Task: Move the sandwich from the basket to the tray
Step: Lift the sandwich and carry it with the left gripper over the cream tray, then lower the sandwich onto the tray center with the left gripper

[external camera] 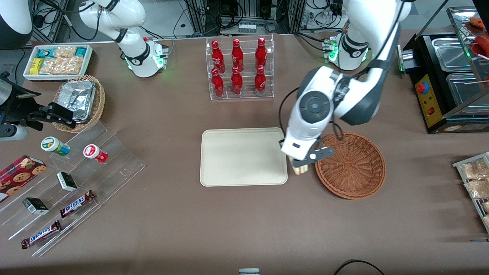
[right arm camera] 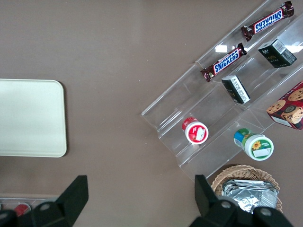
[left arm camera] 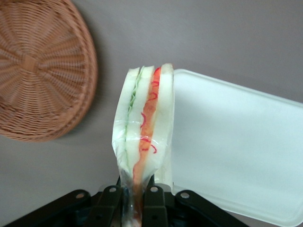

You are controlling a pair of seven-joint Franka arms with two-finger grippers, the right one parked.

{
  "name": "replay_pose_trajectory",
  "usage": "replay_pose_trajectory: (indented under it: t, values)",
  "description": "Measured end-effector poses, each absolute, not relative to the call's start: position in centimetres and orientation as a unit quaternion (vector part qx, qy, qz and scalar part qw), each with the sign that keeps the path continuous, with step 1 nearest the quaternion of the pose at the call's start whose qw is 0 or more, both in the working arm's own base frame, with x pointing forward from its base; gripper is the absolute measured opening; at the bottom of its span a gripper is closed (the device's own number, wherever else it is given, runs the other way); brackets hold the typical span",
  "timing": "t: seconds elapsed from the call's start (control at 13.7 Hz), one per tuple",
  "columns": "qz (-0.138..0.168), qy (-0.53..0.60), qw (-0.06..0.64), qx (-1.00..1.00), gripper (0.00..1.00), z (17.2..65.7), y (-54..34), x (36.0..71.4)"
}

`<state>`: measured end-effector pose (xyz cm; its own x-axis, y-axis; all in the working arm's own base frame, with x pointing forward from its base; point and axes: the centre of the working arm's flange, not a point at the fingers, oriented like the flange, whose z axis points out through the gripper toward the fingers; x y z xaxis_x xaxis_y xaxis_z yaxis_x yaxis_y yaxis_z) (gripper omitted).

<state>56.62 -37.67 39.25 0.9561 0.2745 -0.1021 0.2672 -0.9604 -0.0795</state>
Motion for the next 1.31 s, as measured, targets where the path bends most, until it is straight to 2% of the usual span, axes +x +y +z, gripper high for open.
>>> replay_pose_trajectory:
  t: [0.44,0.8,1.31]
  values:
    - [0.054,-0.084,0.032,-0.994,0.15,33.7,-45.0,54.3]
    - [0.053,-0.047,0.031,-0.997,0.15,31.7,-47.8,52.9]
    - [0.064,-0.006,0.054,-0.996,0.15,26.3,-51.5,49.5]
